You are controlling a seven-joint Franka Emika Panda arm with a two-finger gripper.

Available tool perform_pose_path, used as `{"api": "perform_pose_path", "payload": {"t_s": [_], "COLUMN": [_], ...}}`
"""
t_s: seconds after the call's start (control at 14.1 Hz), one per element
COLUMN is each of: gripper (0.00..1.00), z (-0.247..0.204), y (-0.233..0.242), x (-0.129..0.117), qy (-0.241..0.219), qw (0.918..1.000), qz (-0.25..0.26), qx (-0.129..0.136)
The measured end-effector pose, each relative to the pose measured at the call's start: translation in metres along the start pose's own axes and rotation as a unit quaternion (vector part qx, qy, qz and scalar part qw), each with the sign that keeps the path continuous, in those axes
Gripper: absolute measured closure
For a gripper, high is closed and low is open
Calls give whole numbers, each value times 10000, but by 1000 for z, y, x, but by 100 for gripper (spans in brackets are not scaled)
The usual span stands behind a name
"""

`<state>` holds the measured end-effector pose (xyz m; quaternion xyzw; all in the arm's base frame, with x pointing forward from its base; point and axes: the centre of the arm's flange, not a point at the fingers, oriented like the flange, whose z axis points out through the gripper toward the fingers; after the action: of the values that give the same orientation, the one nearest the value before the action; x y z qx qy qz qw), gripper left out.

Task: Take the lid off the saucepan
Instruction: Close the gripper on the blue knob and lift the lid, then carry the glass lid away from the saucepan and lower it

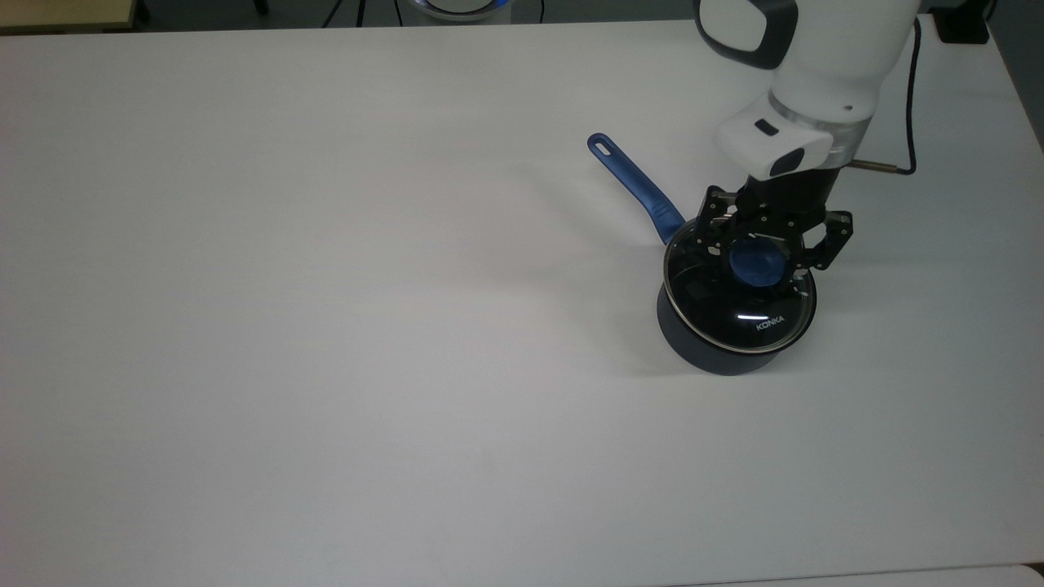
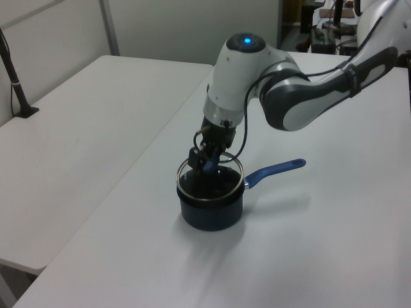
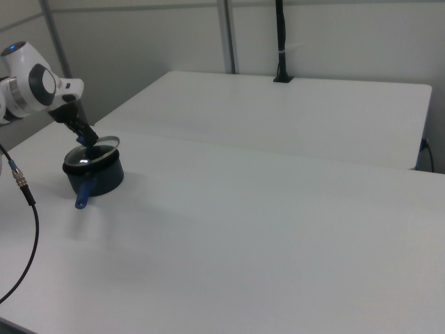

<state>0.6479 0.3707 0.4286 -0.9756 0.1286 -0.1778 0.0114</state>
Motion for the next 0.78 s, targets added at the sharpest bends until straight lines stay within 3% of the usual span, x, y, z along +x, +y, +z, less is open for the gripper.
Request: {"api": "perform_pose_path", "payload": {"t_s": [0.14, 0.35, 0.5, 0.57, 0.64, 0.78], "gripper": [39, 39, 39, 39, 39, 39], "z": [-18, -56, -83, -103, -119, -118], "y": [10, 64, 121, 172, 232, 287], "x": [12, 46, 68, 81, 86, 85], "qy": [66, -299, -750, -1065, -1387, -1605], "qw": [9999, 9995, 9964, 9918, 9852, 9791], "qz": [77, -33, -400, -701, -988, -1240], "qx": [36, -100, 12, 128, 197, 168]}}
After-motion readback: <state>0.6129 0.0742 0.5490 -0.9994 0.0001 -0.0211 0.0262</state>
